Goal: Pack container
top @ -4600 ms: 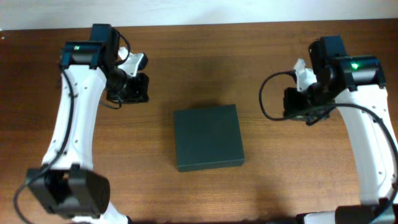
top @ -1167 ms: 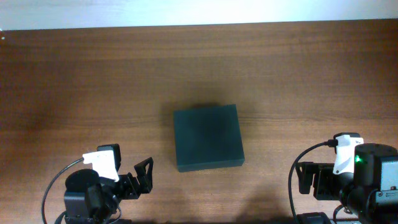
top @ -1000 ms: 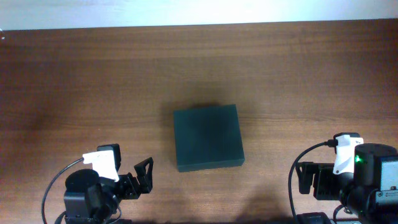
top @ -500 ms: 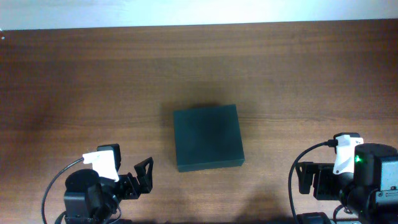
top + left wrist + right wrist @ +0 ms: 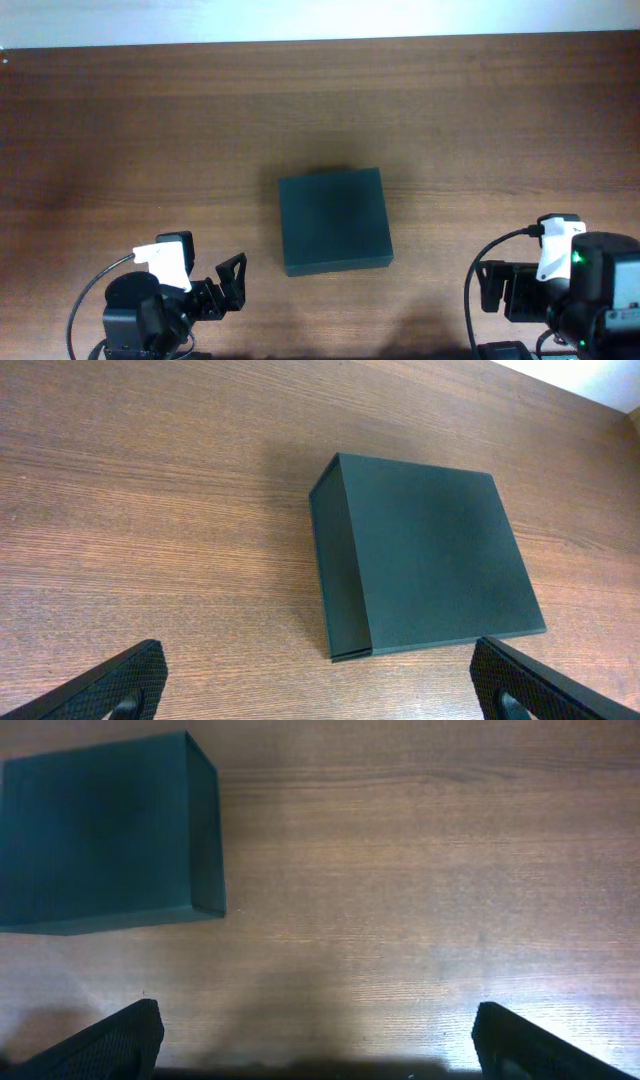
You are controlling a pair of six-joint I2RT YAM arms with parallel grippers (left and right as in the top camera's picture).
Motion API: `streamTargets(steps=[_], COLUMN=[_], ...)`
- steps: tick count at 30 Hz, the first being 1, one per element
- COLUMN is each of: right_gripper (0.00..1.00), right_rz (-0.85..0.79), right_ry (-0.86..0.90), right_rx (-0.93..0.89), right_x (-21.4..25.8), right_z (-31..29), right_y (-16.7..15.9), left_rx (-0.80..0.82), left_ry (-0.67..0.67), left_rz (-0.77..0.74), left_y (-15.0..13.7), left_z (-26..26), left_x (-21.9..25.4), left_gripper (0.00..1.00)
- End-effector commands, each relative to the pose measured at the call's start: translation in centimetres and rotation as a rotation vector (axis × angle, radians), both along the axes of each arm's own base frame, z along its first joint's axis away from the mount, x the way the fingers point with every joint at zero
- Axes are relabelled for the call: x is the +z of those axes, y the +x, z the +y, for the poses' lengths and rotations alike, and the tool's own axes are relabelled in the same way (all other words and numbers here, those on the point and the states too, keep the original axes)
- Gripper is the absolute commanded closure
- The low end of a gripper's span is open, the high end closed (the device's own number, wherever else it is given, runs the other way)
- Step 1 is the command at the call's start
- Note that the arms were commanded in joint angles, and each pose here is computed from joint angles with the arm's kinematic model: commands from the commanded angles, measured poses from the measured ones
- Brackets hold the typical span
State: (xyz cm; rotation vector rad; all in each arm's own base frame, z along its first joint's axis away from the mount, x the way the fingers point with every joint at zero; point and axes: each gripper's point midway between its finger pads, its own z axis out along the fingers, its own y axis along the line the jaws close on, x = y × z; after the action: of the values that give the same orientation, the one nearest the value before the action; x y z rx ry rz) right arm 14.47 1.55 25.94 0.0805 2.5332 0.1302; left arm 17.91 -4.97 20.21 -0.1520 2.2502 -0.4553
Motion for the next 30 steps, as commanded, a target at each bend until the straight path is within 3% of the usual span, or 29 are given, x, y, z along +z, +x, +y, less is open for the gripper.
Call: streamTargets(steps=[1,8,12,30], right_gripper=[0.01,0.01,0.01,0.01], right_rz=[-0.118,-0.549,-0.682,-0.999], right_ry=[-0.021,-0.06,-0.073,-0.036], right_rx=[-0.033,-0.115,-0.131,-0.133], right_x=[1.6,9.6,12.1,5.9], right_z=[-0.7,-2.3,-2.7,-2.3], right_y=[0.3,3.5,4.3,7.3], left_rx=[-0.001,-0.001,-0.002,-0.001], left_ry=[0.002,0.002,0.002,0.002], left_rz=[-0.004,-0.004,-0.004,-0.001], left_y=[0.0,0.0,0.0,0.0], left_z=[0.0,0.0,0.0,0.0], left_x=[-0.1,-0.1,-0.1,-0.1], left_gripper=[0.01,0.01,0.01,0.01])
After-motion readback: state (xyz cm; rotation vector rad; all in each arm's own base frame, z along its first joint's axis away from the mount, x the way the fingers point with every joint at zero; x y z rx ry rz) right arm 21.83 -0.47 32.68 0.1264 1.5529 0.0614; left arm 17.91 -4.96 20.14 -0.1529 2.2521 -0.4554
